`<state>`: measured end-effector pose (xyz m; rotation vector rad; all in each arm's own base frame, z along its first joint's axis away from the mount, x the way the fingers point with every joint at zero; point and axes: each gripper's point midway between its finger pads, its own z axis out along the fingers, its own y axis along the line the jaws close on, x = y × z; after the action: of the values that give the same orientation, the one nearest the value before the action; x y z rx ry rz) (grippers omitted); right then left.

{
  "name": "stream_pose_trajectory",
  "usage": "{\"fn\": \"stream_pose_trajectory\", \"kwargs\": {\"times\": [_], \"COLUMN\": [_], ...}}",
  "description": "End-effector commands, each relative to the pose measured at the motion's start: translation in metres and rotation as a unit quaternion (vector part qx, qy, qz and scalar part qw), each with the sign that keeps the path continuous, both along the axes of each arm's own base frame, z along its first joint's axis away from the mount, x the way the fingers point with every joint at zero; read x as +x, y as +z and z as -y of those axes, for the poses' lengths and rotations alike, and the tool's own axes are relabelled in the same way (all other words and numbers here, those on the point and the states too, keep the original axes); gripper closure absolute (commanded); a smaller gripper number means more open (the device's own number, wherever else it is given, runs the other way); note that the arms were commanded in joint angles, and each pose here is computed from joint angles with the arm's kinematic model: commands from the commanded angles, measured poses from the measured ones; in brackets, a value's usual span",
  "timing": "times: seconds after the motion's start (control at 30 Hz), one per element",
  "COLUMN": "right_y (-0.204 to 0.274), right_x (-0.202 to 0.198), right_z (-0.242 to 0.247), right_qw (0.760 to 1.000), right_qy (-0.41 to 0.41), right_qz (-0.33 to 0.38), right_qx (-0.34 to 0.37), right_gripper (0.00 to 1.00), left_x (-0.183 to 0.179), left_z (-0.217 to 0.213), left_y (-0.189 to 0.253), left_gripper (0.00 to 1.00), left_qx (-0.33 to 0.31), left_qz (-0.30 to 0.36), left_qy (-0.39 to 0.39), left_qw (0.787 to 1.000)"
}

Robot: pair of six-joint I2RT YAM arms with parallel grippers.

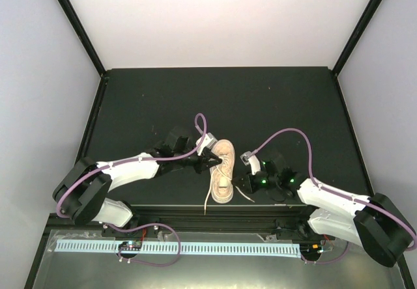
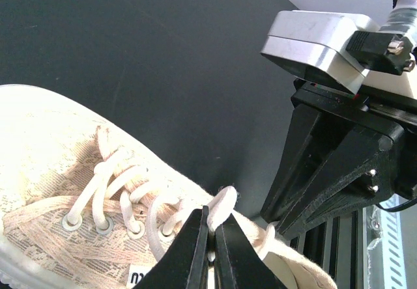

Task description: Tie the shoes

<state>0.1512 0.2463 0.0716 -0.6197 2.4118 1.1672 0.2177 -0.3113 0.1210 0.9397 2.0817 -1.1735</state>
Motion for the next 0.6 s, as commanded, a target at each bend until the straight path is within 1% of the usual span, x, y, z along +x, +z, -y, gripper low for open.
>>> {"fn": "stream_pose_trajectory", "kwargs": {"times": [0.0, 0.1, 0.2, 0.33, 0.47, 0.57], "right_y": [0.011, 0.008, 0.001, 0.000, 0.011, 0.030], "right_x": [0.003, 0.014, 0.031, 0.055, 0.076, 0.089], "right_z": [-0.003, 0.005, 0.016, 0.023, 0.016, 0.000], "right_qw": [1.000, 0.999, 0.994, 0.987, 0.986, 0.990], "right_qy": [-0.003, -0.040, -0.081, -0.114, -0.123, -0.108], "right_qz": [0.011, 0.010, 0.016, 0.018, 0.025, 0.041], "right_qx": [0.012, -0.021, -0.075, -0.109, -0.109, -0.086], "right_gripper": [0.92, 0.98, 0.98, 0.98, 0.98, 0.98], "left_x": [0.002, -0.002, -0.010, -0.020, -0.030, -0.037], "left_z": [0.001, 0.003, 0.005, 0.004, 0.001, 0.000], "left_y": [0.014, 0.018, 0.024, 0.023, 0.018, 0.007], "left_gripper": [0.98, 0.98, 0.98, 0.98, 0.98, 0.98], "left_qx": [-0.019, -0.030, -0.047, -0.052, -0.047, -0.029], "left_qz": [0.025, 0.028, 0.037, 0.040, 0.039, 0.030], "left_qy": [-0.004, -0.019, -0.039, -0.058, -0.067, -0.070], "left_qw": [0.999, 0.999, 0.997, 0.996, 0.996, 0.997]}}
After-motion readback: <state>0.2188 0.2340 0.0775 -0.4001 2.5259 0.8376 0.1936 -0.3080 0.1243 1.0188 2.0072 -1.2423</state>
